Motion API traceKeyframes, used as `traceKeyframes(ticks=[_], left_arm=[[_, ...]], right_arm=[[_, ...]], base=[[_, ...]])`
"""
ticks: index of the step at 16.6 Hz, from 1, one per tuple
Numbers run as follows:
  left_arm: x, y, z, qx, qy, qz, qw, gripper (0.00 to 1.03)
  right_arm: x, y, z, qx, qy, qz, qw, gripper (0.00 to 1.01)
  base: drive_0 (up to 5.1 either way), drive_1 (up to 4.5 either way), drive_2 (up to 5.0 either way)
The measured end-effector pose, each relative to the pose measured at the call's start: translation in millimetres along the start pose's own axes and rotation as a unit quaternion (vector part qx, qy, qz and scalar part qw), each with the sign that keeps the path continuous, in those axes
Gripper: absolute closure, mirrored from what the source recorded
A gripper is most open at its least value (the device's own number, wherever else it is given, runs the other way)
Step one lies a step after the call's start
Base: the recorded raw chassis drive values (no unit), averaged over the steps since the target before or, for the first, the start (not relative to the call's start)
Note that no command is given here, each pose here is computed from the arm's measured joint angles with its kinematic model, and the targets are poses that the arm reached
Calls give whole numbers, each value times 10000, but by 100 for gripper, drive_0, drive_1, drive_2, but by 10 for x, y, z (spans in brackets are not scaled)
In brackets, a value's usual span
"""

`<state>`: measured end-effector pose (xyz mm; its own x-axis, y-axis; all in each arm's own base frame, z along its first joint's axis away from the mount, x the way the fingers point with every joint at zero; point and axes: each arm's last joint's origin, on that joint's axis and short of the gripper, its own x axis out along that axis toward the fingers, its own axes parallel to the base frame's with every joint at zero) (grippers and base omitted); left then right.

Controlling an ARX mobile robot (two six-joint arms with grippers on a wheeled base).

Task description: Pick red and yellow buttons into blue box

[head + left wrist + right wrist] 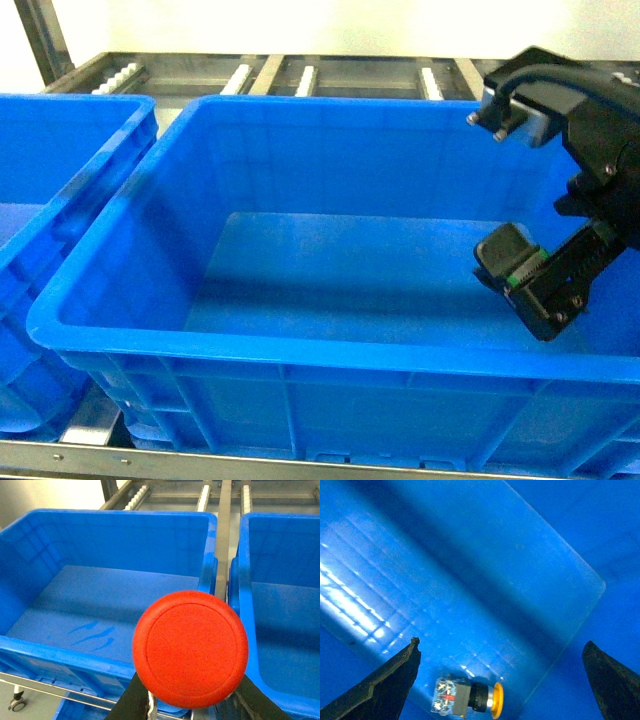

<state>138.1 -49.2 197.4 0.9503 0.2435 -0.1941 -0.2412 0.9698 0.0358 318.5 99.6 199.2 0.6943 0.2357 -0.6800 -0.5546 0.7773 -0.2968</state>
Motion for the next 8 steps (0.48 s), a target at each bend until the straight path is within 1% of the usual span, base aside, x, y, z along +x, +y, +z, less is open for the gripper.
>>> traceKeyframes(ticks=[1,3,4,5,6,7,8], left_arm=[[0,0,-1,2,3,-2,10000,83],[0,0,0,0,0,-2,10000,83],[0,0,0,1,2,-2,10000,83],[0,0,0,0,0,-2,10000,83],[0,0,0,0,0,-2,10000,83],[0,0,0,0,0,0,10000,83],[0,0,0,0,0,-2,10000,83]], right_arm=[[-105,15,57,-22,-228,123,9997,3],[-348,2,118,45,-742,205,9970,3],[-466,4,124,97,-915,284,9954,3],[-610,-19,94,194,-1168,351,9923,3],[-757,-64,-19,261,-1402,238,9895,3],[-896,-107,-202,342,-1575,112,9869,3],[-1014,-119,-370,313,-1840,6,9824,3]], base=[[0,0,0],[0,0,0],[0,0,0],[0,0,0],[0,0,0],[0,0,0],[0,0,0]])
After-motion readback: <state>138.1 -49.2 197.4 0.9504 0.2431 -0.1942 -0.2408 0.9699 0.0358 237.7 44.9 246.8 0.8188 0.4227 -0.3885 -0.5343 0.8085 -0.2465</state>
